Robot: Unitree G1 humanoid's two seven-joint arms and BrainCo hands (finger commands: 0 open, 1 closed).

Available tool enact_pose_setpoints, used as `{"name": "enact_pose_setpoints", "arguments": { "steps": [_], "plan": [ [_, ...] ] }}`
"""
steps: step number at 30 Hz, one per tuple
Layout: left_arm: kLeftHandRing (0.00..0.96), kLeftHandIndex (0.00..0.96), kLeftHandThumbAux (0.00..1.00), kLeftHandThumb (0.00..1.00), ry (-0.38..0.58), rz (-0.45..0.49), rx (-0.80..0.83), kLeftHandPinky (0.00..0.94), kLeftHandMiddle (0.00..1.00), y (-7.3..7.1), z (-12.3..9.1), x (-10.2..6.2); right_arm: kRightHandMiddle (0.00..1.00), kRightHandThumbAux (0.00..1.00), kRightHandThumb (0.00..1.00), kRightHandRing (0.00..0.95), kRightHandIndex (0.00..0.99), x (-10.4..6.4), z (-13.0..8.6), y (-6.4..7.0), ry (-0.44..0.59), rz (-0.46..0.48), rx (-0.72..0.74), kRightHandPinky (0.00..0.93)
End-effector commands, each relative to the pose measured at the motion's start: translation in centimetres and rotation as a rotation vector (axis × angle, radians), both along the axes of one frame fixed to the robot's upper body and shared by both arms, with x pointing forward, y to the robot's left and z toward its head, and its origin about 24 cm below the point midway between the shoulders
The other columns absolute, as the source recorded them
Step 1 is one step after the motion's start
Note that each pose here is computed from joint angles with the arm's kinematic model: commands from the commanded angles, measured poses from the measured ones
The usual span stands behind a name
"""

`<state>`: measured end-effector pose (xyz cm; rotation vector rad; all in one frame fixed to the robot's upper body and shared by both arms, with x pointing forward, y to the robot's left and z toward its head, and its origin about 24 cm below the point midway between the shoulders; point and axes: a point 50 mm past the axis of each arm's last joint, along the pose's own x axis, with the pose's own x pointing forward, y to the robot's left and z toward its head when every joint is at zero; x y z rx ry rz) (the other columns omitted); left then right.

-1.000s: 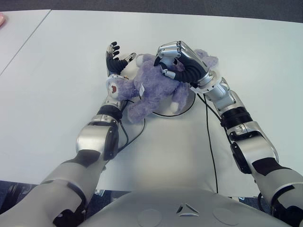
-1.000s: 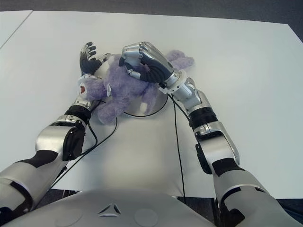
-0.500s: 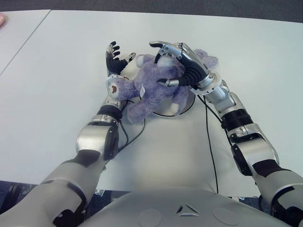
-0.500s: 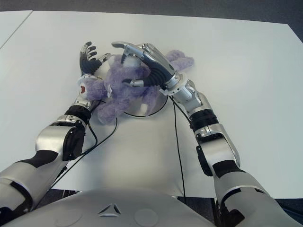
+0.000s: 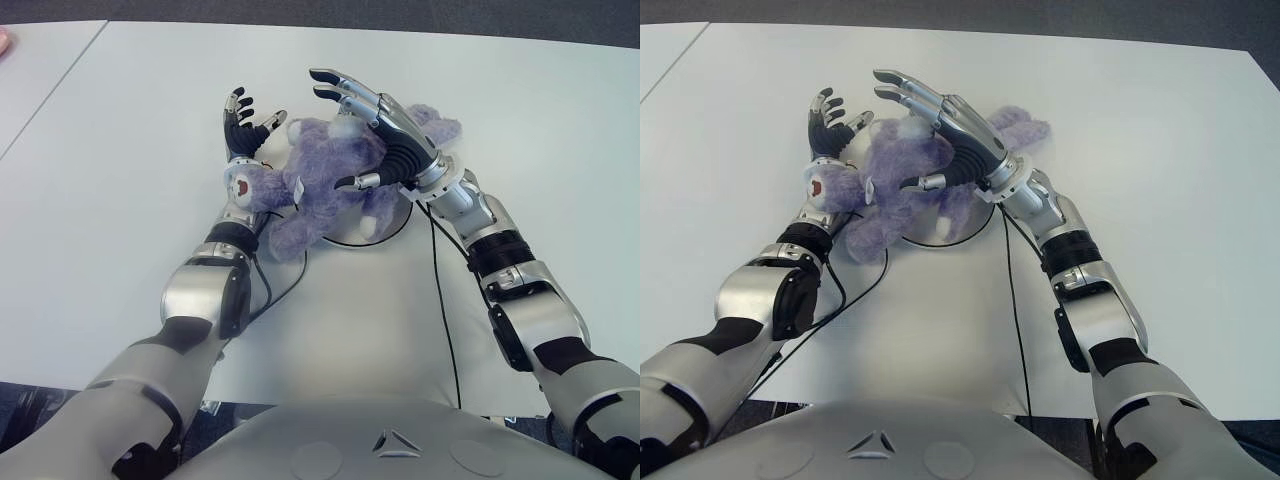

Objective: Put the doll into the plate.

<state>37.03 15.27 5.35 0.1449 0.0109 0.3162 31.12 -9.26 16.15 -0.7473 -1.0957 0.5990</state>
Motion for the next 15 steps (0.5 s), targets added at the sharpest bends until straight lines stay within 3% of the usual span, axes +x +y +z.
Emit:
{"name": "enact_pose_setpoints", "arguments": {
  "steps": [1, 10, 15],
  "plan": [
    [0.219, 0.141, 0.744, 0.000, 0.646, 0.019, -0.096, 0.263, 0.220, -1.1, -14.5, -11.0, 0.000, 0.366, 0.180, 0.000, 0.000, 0.7, -2.2, -0.4, 0.068, -0.078, -0.169, 0.000],
    [0.240, 0.142, 0.739, 0.000, 0.654, 0.011, -0.090, 0.280, 0.236, -1.1, -14.6, -11.0, 0.000, 0.340, 0.168, 0.000, 0.000, 0.8, -1.9, -0.3, 0.045, -0.096, -0.161, 0.000],
    [0.242, 0.153, 0.751, 0.000, 0.651, 0.027, -0.113, 0.276, 0.244, -1.1, -14.5, -11.0, 0.000, 0.340, 0.154, 0.000, 0.000, 1.2, 0.0, -0.3, 0.008, -0.098, -0.129, 0.000]
  ]
}}
